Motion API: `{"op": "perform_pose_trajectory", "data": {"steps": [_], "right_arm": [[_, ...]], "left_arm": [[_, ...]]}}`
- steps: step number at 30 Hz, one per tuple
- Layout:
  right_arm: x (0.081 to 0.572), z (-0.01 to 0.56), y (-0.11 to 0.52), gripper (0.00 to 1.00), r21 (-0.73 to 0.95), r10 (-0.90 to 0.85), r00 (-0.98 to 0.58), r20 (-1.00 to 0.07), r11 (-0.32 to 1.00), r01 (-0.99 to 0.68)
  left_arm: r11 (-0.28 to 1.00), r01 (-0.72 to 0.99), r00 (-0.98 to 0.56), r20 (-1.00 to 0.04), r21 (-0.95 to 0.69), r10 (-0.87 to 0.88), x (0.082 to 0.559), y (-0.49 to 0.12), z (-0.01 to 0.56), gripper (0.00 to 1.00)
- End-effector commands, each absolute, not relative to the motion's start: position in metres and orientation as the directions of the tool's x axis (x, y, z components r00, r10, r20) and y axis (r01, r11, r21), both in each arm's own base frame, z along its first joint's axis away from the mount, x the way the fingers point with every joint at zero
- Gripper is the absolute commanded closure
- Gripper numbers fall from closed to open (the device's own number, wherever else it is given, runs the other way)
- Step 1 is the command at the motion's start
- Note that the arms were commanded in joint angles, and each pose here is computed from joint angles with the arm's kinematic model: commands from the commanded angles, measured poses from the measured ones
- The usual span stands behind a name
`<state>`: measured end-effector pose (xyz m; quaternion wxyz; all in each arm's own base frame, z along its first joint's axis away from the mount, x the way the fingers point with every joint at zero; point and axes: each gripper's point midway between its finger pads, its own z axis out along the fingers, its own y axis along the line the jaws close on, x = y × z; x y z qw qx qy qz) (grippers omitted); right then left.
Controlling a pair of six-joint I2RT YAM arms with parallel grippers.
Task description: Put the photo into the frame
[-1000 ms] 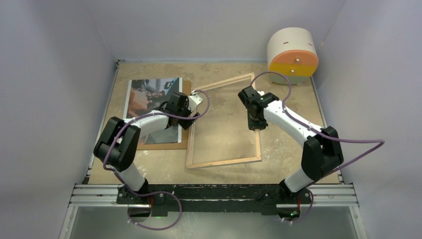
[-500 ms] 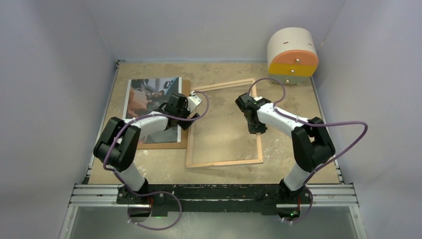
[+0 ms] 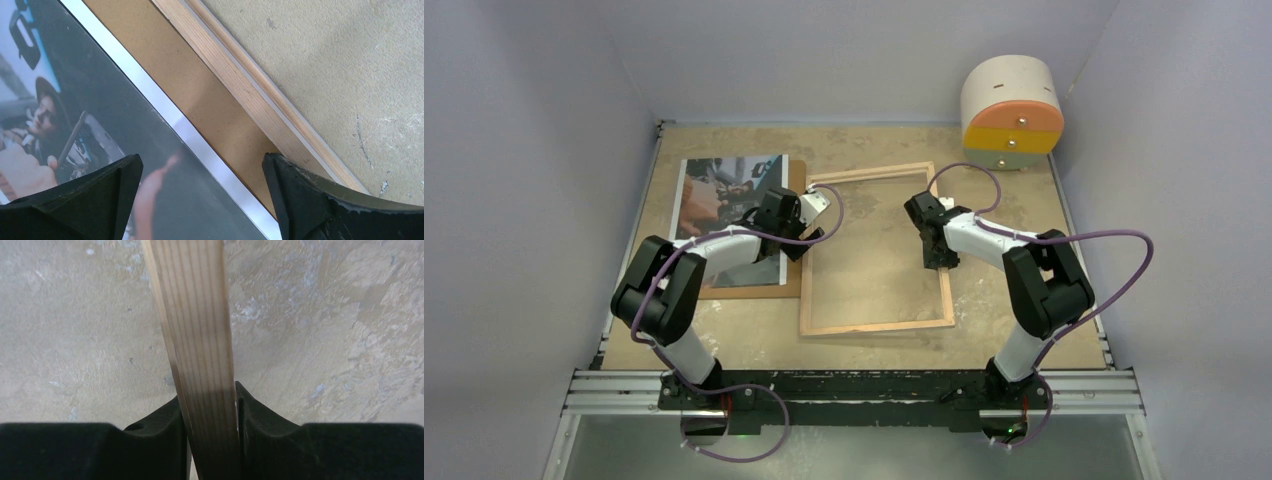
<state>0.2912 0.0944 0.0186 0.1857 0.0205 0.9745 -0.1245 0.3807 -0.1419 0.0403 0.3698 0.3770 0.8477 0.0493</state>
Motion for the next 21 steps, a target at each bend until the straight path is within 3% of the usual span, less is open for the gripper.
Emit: {"op": "perform_pose_trajectory", "data": {"steps": [1, 8, 13, 21], "right_arm": [[0.313, 0.018, 0.119, 0.65, -0.107, 0.036, -0.900, -0.435, 0.990, 0.091], [0.308, 0.007, 0.116, 0.56, -0.086, 0.050, -0.909, -0.413, 0.992, 0.094], [0.306, 0.004, 0.112, 0.43, -0.079, 0.069, -0.913, -0.403, 0.991, 0.110], [0.304, 0.004, 0.108, 0.41, -0.082, 0.082, -0.912, -0.403, 0.989, 0.125]], "left_arm": [[0.665, 0.674, -0.447, -0.539, 0.321, 0.714, 0.359, -0.144, 0.019, 0.00], [0.661, 0.676, -0.442, -0.537, 0.327, 0.718, 0.360, -0.144, 0.019, 0.00], [0.658, 0.677, -0.439, -0.536, 0.331, 0.721, 0.361, -0.144, 0.020, 0.00], [0.659, 0.675, -0.443, -0.533, 0.331, 0.721, 0.362, -0.143, 0.018, 0.00]]}}
